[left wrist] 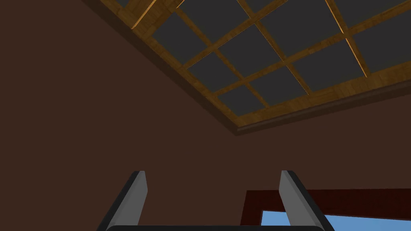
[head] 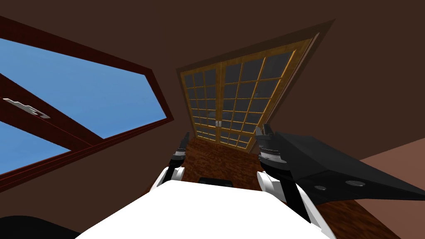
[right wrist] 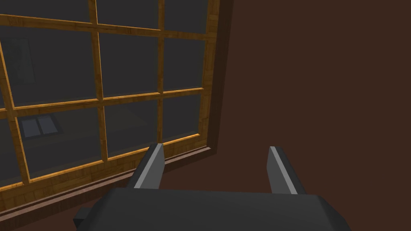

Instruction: Pull the door open

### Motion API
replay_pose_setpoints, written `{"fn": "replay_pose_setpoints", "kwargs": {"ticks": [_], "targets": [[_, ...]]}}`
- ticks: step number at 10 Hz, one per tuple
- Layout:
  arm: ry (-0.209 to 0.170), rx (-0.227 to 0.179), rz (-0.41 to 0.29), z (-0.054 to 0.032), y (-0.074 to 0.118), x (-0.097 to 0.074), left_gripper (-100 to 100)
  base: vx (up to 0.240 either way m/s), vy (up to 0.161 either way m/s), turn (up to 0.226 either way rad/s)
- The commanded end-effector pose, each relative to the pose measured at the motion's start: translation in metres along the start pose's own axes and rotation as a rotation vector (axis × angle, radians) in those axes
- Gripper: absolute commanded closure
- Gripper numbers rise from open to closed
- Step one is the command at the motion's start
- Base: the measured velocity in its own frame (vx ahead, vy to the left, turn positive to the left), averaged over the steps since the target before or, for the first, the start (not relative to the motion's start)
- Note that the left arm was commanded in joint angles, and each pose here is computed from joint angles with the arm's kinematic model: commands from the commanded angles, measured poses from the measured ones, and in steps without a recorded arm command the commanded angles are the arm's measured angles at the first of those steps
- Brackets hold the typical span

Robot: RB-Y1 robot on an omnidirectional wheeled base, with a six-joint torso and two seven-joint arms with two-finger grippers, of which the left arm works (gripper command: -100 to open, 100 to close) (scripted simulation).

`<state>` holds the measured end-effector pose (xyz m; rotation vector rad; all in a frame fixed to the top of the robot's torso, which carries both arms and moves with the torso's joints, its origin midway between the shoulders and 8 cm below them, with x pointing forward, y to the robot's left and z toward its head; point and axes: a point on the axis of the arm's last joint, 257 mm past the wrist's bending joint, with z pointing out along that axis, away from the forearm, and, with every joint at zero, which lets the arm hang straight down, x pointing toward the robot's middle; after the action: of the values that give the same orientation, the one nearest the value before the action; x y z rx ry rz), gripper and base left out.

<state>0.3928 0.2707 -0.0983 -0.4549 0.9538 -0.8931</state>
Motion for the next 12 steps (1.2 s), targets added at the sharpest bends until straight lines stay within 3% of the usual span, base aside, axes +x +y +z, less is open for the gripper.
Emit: {"fn": "replay_pose_setpoints", "kwargs": {"ticks": [1, 12], "targets": [[0.013, -0.019, 0.043, -0.0045, 0.013, 0.005, -100, 0.114, -0.046, -0.073], [0.118, -0.145, 0.326, -0.0423, 0.096, 0.035, -100, 0.11, -0.042, -0.072]]}}
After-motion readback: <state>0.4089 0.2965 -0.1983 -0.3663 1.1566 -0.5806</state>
